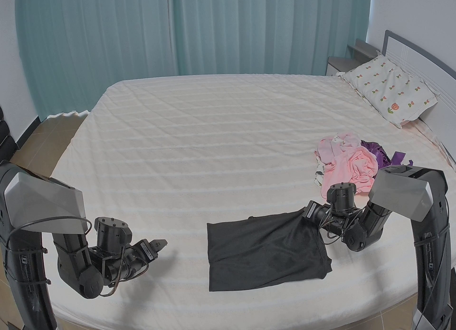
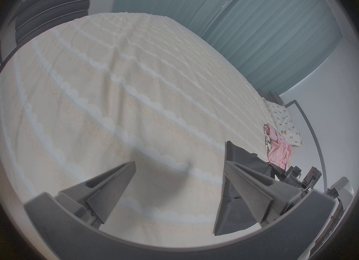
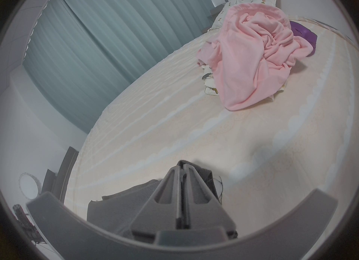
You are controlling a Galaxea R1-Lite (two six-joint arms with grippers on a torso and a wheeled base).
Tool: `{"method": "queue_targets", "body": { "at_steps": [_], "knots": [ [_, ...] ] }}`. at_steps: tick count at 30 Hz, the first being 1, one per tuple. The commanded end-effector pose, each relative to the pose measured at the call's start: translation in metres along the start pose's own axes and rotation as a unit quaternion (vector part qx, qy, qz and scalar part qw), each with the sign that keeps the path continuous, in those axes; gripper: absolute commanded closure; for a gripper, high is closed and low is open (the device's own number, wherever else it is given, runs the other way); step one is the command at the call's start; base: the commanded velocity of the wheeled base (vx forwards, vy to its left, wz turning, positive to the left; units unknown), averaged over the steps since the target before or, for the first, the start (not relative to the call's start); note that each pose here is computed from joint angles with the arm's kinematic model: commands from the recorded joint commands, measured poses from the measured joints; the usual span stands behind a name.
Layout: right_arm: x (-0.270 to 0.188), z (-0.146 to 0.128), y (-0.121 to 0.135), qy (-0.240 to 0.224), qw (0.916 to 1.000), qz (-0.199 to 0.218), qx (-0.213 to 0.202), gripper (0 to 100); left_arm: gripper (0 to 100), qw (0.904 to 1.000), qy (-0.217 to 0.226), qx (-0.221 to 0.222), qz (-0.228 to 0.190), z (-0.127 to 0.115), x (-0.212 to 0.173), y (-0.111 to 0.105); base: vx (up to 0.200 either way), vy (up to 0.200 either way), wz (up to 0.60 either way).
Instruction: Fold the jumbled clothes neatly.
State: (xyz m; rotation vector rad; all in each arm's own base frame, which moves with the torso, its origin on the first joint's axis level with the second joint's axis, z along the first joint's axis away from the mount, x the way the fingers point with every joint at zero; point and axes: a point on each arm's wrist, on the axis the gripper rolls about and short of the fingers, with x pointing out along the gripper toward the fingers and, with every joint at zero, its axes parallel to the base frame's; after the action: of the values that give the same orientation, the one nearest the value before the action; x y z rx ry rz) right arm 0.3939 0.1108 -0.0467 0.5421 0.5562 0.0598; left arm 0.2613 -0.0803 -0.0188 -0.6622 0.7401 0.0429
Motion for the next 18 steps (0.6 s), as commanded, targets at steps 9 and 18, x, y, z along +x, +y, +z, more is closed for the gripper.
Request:
{"method": "queue_targets", "body": {
  "at_steps": [9,18],
  "knots": [
    [0.0054,0.0096,-0.0056,-0.016,0.9998,-0.003,0.009,100,0,1.0,0.0,0.0,0.0,0.0001,0.001,0.0002,0.0,0.0,0.0],
    [0.0023,0.0077,-0.0071,-0.014,0.9999,-0.004,0.009,0,0,1.0,0.001,0.0,0.002,-0.0004,0.0015,0.0007,0.0,0.0,0.0]
  ]
}}
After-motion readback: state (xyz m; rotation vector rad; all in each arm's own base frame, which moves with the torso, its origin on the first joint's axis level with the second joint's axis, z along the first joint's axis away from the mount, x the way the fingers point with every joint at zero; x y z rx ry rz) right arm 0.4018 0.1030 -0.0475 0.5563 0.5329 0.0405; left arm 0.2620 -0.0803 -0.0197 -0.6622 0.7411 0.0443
